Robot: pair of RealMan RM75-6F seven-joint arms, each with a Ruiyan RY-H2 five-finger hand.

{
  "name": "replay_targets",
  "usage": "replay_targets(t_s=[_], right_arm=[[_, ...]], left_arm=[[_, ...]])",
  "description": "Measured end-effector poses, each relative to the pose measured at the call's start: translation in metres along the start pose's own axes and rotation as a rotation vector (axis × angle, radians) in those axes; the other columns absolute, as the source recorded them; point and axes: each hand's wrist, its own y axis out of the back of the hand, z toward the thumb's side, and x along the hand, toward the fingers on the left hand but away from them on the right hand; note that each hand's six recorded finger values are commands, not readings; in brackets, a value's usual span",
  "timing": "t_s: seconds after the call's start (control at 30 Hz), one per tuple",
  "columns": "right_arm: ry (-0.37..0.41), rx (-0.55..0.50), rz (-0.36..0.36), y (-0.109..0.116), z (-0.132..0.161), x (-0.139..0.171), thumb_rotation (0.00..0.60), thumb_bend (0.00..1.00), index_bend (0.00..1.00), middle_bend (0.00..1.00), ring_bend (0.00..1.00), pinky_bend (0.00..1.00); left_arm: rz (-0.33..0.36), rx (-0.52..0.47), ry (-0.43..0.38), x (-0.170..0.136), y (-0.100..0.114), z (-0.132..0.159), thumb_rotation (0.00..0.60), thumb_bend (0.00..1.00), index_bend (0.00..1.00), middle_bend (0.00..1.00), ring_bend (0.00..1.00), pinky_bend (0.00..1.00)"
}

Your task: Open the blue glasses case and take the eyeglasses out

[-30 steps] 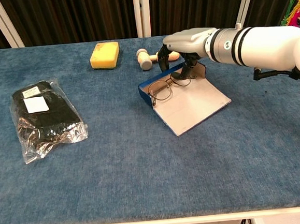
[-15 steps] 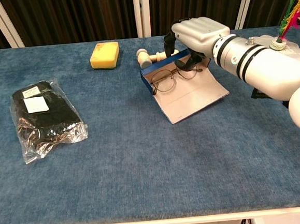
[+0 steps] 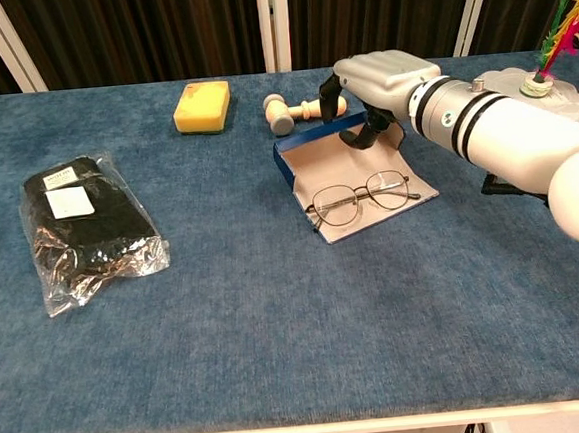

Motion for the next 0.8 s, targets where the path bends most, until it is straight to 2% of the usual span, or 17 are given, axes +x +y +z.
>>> replay_targets(t_s=[0.03,0.13,0.17,0.3,0.33,0.47,0.57,0.7,0.8], right_arm=[[-0.001,0.006,0.012,0.0,0.0,-0.001,0.6,0.29,0.23,0.23,0.0,0.0],[-0.004,0.027,0.04,0.004,0.0,-0.001,0.6,0.23,0.04,0.16,0.0,0.0],[-0.004,0.028,0.047,0.005,0.0,0.0,0.6,0.22,0.01,0.14,0.0,0.0],[0.002,0.011,0.059,0.014,-0.002,0.007,0.6,0.21,0.0,0.12,0.0,0.0],[0.006,0.005,0.059,0.015,-0.002,0.01,0.6,0.22,0.01,0.12,0.0,0.0],[0.035,-0.032,0.055,0.02,-0.001,0.024,0.6,0.25,0.21,0.15,0.0,0.0],[0.068,-0.065,0.072,0.017,0.0,0.04,0.6,0.3,0.32,0.16,0.0,0.0],[0.087,-0.073,0.118,0.002,-0.006,0.061,0.6,0.33,0.36,0.14,0.0,0.0],[0.087,-0.073,0.131,-0.007,-0.006,0.063,0.6,0.33,0.37,0.14,0.0,0.0]], left_arm=[[0.0,0.001,0.0,0.0,0.0,0.0,0.6,0.07,0.21,0.12,0.02,0.0],[0.002,0.002,0.002,-0.001,0.001,0.0,0.6,0.07,0.21,0.12,0.02,0.0],[0.001,0.002,0.003,-0.001,0.001,0.0,0.6,0.07,0.21,0.12,0.02,0.0],[-0.001,0.003,0.001,-0.001,0.001,0.0,0.6,0.07,0.21,0.12,0.02,0.0],[0.0,0.003,0.0,-0.001,0.001,0.001,0.6,0.07,0.21,0.12,0.02,0.0],[0.004,0.004,-0.004,-0.001,0.002,0.002,0.6,0.07,0.21,0.12,0.02,0.0],[0.005,0.004,-0.003,-0.001,0.002,0.002,0.6,0.07,0.21,0.12,0.02,0.0],[0.003,0.004,-0.003,-0.002,0.002,0.002,0.6,0.07,0.21,0.12,0.02,0.0],[0.005,0.005,-0.005,-0.002,0.002,0.003,0.6,0.07,0.21,0.12,0.02,0.0]])
